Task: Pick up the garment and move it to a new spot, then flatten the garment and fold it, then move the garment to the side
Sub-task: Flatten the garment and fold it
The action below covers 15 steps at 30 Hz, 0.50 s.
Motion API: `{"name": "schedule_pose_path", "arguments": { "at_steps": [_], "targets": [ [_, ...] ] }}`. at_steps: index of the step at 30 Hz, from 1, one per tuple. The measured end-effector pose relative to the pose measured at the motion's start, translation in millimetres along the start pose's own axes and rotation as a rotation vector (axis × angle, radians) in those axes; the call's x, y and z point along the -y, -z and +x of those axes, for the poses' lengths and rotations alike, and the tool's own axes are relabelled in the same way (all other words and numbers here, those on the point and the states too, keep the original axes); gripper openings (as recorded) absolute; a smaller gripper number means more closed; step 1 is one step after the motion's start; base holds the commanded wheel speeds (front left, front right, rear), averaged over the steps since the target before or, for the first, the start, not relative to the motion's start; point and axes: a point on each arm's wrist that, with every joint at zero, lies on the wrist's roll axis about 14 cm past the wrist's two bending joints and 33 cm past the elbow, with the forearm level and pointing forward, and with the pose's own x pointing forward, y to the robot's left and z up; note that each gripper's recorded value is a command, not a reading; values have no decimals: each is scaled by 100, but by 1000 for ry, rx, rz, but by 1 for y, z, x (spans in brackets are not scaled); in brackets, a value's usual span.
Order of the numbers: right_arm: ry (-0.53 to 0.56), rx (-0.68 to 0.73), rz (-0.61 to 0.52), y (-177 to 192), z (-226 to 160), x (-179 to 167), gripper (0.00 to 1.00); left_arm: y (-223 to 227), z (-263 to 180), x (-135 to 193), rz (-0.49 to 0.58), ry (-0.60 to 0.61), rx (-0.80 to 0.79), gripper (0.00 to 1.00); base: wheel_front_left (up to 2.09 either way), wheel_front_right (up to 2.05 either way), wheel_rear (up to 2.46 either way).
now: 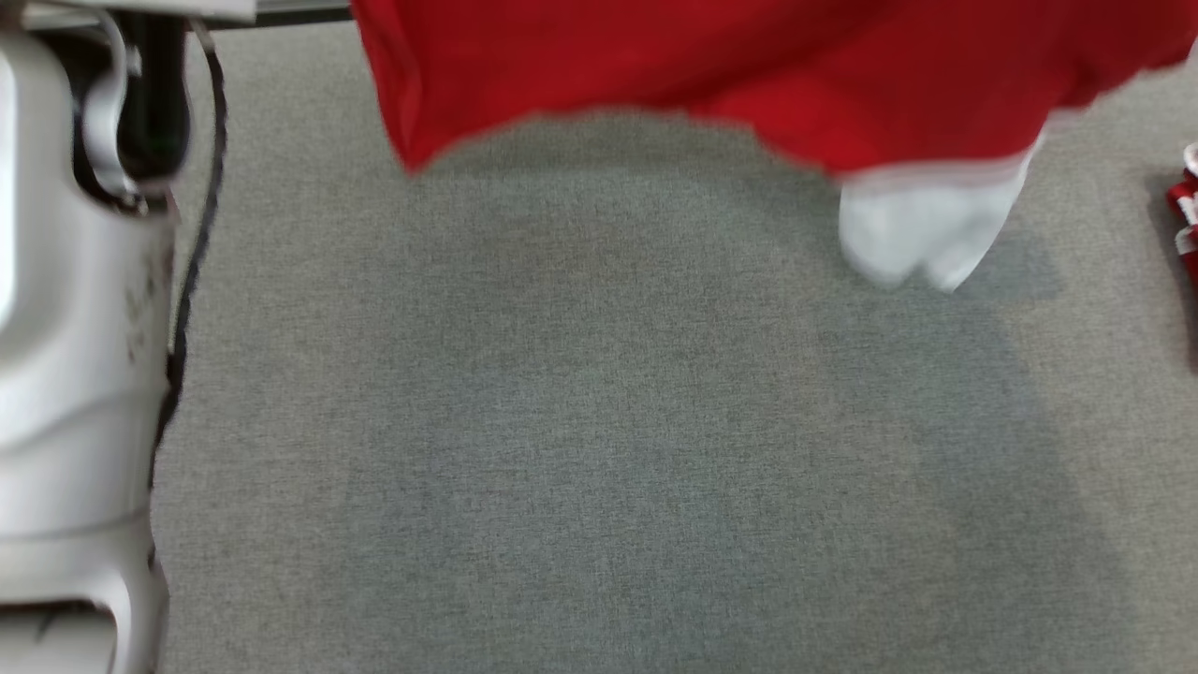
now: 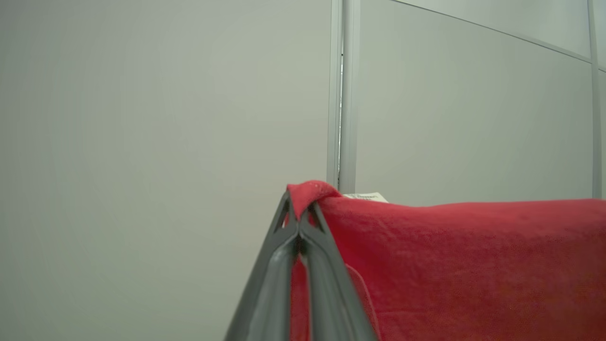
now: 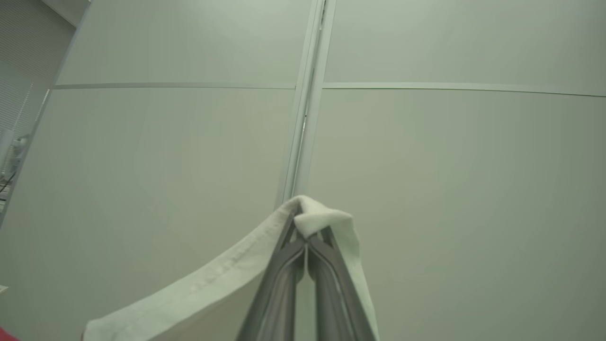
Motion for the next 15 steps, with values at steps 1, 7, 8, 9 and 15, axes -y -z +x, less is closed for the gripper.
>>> {"name": "schedule_pose_path", "arguments": {
  "at_steps": [1,7,8,9,15],
  "targets": [
    [-6,12,1,1,8,-2,0,4,6,-3,1,-5,0,0,0,0,0],
    [-25,20,22,18,39,-14,0,35,29,-17,7,-40,-62,0,0,0,0],
    [-33,-4,29,28,41,-18,0,43,30,-19,11,-47,-84,0,0,0,0],
    [-35,-38,43,41,40,-22,0,54,29,-22,14,-50,-115,0,0,0,0],
    [-50,-298,147,141,-4,-55,0,143,-7,-30,-14,-100,-368,0,0,0,0]
  ]
}}
